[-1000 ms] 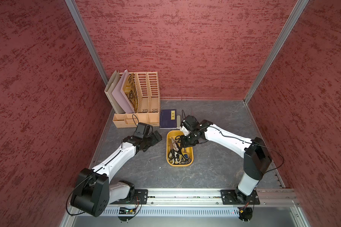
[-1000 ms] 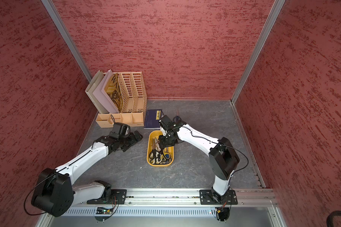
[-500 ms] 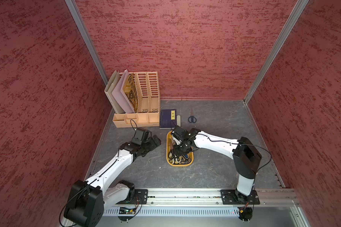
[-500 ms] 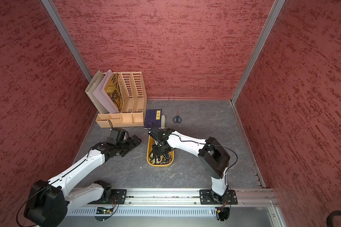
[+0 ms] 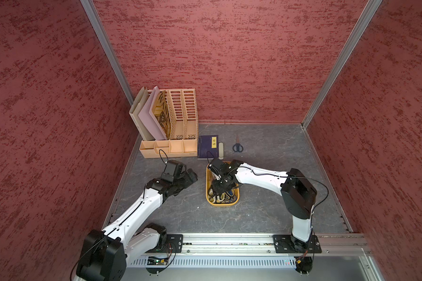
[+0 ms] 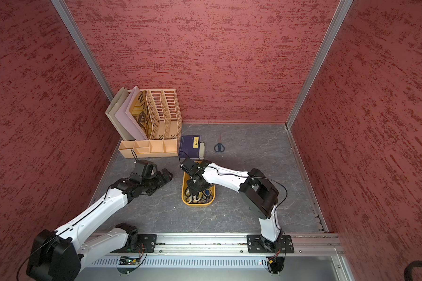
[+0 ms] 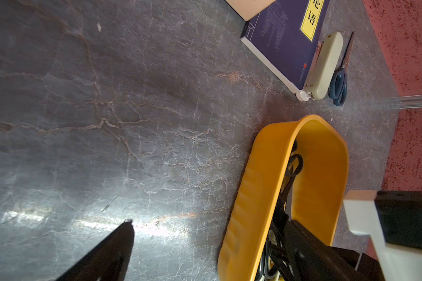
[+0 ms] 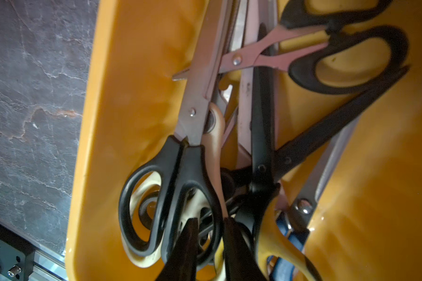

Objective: Take the scissors out of the storage box
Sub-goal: Pick up the scissors from the storage box.

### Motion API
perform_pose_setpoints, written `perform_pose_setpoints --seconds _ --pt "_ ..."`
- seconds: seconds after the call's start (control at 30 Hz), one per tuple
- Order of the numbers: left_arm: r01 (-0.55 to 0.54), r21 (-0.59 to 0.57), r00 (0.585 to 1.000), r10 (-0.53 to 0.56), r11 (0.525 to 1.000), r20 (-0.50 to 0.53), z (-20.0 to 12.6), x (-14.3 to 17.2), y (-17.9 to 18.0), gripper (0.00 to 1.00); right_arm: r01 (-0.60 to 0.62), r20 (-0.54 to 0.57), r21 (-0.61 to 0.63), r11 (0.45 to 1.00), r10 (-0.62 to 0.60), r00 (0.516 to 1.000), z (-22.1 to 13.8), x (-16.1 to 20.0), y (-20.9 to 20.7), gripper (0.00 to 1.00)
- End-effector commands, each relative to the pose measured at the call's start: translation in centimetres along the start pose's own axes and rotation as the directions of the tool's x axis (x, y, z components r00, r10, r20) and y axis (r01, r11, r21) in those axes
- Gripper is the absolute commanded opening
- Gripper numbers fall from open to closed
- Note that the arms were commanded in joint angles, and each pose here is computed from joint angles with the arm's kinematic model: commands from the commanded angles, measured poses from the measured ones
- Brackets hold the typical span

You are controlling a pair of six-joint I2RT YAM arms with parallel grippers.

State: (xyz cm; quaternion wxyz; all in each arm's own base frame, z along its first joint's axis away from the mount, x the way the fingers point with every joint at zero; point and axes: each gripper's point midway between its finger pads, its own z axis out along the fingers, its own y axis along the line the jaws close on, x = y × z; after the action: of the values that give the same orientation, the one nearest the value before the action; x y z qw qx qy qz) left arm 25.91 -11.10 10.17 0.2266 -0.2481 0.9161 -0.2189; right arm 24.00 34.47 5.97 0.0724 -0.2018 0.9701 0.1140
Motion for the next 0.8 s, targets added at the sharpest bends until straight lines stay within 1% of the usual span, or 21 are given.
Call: perform_pose_setpoints --seconds 0.0,0.13,0.33,0.4,0.63,0.77 --pt "0.001 -0.020 1.000 -0.001 1.000 0.011 -0.1 0.0 0.5 1.00 0.001 0.018 0.036 0.999 -0.001 1.000 0.6 -0.6 -0.3 0.17" --pt "0.001 -0.020 1.000 -0.001 1.000 0.011 -0.1 0.0 0.5 1.00 -0.004 0.027 0.027 1.000 0.003 1.000 0.2 -0.7 -0.1 0.09" --pt "0.008 -0.014 1.000 -0.007 1.000 0.019 -0.3 -0.1 0.4 1.00 0.000 0.047 0.026 1.000 -0.001 0.999 -1.5 -0.7 -0.1 0.04" --pt "0.014 -0.010 1.000 -0.014 1.000 0.021 -0.4 -0.2 0.3 1.00 0.011 0.054 0.014 1.000 -0.011 0.998 -2.3 -0.5 0.0 0.01" --pt "0.003 0.004 0.999 -0.003 1.000 0.036 -0.7 -1.0 -0.7 1.00 0.022 0.102 0.005 1.000 -0.022 0.995 -6.0 0.3 -0.6 0.00" --pt "-0.035 0.014 0.998 0.035 0.999 0.043 -0.6 -2.1 -2.1 1.00 0.020 0.140 0.041 0.999 -0.025 0.990 -7.8 0.0 -1.7 0.00"
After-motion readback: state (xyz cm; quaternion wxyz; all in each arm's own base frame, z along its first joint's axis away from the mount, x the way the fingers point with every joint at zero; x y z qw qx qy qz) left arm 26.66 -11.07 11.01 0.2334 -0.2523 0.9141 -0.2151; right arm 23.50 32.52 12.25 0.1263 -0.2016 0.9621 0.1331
